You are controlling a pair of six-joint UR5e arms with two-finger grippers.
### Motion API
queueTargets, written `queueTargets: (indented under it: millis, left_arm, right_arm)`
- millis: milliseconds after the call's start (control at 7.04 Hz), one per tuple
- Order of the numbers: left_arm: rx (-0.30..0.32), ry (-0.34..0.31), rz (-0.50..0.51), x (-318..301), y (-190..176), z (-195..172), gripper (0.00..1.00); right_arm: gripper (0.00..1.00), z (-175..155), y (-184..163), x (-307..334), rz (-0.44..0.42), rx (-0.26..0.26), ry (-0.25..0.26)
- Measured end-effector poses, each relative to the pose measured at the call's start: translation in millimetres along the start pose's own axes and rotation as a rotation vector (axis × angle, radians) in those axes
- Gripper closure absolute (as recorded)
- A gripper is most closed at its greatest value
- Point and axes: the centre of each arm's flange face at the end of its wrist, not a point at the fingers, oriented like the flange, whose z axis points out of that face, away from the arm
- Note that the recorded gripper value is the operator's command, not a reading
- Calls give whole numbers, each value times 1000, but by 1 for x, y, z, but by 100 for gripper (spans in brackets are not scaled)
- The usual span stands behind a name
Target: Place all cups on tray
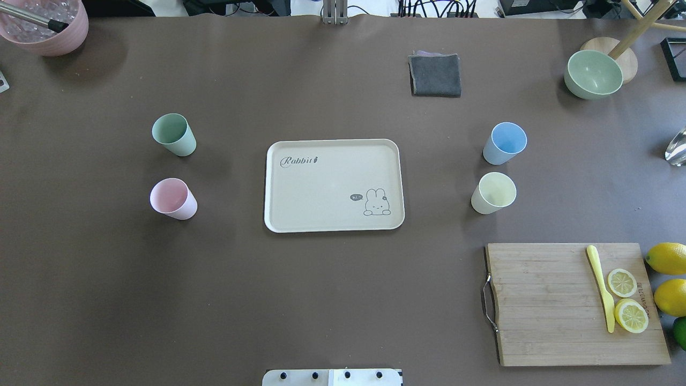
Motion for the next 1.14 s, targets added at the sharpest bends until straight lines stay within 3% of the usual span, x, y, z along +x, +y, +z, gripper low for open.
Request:
queueTargets:
  millis: [142, 426, 710, 1136]
  left_arm:
    - [47, -1, 44, 6, -7, -6, 2]
    - [145, -10, 124, 17, -26, -26, 2]
    - [222, -17, 104, 20, -51, -43, 2]
    - [307, 37, 126, 28, -59, -50, 2]
  right_arm:
    - [0, -13, -9, -11, -23, 32, -6]
    - [0, -53, -23, -27, -78, 162, -15]
    - [0, -75, -23, -16, -68, 259, -34]
    - [0, -66, -18, 4, -160, 405, -62]
